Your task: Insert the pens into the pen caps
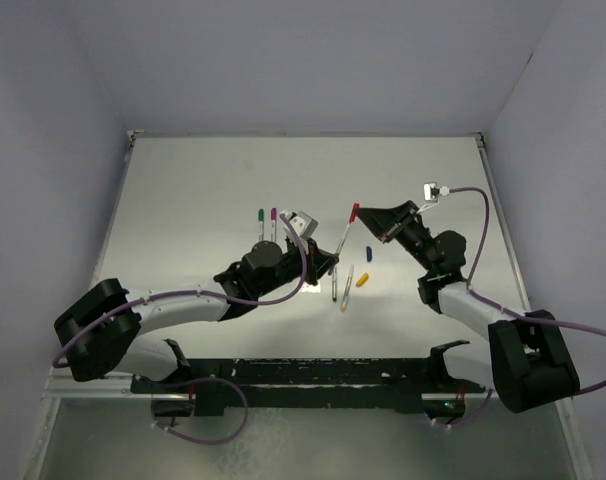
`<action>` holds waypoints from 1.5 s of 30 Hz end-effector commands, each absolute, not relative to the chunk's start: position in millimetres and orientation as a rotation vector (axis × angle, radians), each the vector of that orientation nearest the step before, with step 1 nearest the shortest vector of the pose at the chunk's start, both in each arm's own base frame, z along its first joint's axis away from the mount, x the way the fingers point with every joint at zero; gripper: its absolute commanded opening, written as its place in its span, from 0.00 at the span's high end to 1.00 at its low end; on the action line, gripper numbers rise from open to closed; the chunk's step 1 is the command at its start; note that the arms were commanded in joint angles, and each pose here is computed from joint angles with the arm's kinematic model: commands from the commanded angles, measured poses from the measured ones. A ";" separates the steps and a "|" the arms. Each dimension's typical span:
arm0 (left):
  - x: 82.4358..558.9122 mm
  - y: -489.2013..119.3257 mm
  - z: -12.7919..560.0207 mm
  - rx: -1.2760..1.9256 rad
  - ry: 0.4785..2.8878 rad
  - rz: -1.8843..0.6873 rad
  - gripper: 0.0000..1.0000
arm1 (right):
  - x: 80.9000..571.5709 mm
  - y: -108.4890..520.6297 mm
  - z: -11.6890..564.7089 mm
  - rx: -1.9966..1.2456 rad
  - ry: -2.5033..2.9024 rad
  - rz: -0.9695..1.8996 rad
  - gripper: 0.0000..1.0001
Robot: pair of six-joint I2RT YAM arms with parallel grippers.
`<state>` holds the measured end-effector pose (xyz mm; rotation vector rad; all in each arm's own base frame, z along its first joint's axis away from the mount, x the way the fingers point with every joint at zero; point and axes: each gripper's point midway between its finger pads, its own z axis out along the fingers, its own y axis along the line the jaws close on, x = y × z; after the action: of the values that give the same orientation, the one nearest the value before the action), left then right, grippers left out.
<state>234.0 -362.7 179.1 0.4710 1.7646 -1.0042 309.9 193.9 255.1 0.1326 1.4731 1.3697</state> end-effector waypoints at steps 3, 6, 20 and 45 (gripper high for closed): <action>245.2 -368.8 228.3 0.424 1.617 -1.041 1.00 | 301.2 199.4 259.9 0.063 1.443 1.385 1.00; 245.1 -369.3 229.6 0.426 1.614 -1.043 1.00 | 300.6 201.1 259.1 0.059 1.445 1.386 1.00; 249.7 -368.8 233.3 0.386 1.604 -1.044 1.00 | 295.5 221.8 242.9 0.001 1.524 1.397 1.00; 301.9 -340.7 313.3 0.255 1.435 -0.840 1.00 | 288.1 252.1 148.6 -0.189 1.974 1.076 1.00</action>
<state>270.0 -338.5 175.2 0.4300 1.8240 -0.7621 317.7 237.8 217.1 -0.0942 1.7037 1.0807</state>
